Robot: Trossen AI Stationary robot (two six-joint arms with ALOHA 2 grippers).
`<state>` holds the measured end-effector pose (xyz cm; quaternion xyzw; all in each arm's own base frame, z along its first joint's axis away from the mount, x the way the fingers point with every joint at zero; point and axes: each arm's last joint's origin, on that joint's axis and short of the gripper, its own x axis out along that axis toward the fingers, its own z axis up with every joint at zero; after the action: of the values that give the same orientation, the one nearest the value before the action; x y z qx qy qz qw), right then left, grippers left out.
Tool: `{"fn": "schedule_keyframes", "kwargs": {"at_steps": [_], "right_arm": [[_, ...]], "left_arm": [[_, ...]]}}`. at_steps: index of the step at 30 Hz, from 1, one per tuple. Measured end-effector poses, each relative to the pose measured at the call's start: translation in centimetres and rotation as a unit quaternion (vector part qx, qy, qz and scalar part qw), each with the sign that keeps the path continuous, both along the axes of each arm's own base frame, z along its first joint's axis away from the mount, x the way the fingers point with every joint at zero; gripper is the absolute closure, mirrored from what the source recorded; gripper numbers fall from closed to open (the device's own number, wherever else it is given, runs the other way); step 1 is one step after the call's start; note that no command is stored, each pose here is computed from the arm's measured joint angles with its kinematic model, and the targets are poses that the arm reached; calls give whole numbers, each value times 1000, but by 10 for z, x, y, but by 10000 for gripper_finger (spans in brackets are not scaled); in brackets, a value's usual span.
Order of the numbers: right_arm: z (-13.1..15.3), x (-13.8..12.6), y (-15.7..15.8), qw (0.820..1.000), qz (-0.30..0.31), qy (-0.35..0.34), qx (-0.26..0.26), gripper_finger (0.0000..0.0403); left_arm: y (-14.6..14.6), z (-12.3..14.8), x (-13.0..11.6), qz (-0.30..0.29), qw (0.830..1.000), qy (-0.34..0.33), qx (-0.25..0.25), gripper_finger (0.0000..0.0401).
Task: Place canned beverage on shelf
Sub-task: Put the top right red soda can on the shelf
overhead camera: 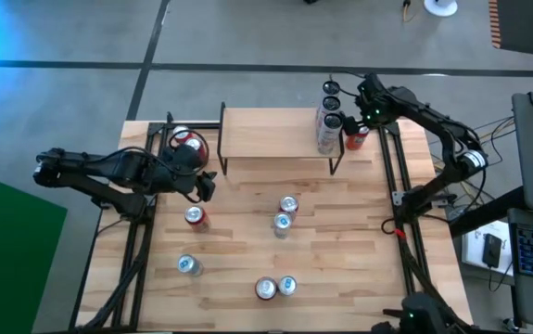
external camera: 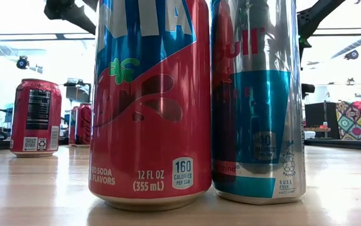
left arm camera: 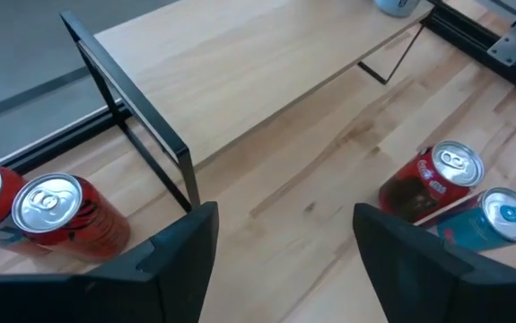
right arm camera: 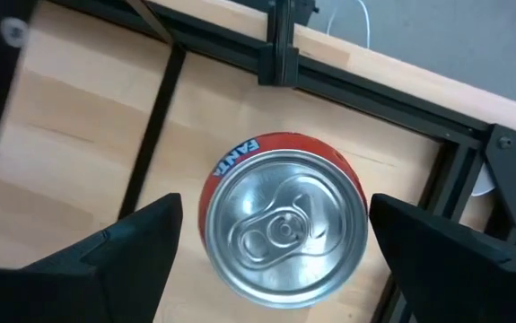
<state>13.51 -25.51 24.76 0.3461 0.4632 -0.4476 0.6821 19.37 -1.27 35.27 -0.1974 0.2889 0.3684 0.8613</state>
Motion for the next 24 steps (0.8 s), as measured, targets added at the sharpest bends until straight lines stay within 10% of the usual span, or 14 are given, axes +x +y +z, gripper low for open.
{"fn": "schedule_keyframes", "kwargs": {"at_steps": [10, 24], "right_arm": [[-4, -1, -2, 1000, -6, 1, 9, 142], [10, -14, 42, 997, 2, -39, 66, 141]], "left_arm": [[1, -2, -2, -2, 1000, 18, 6, 156], [2, -2, -2, -4, 1000, 23, 11, 156]]}}
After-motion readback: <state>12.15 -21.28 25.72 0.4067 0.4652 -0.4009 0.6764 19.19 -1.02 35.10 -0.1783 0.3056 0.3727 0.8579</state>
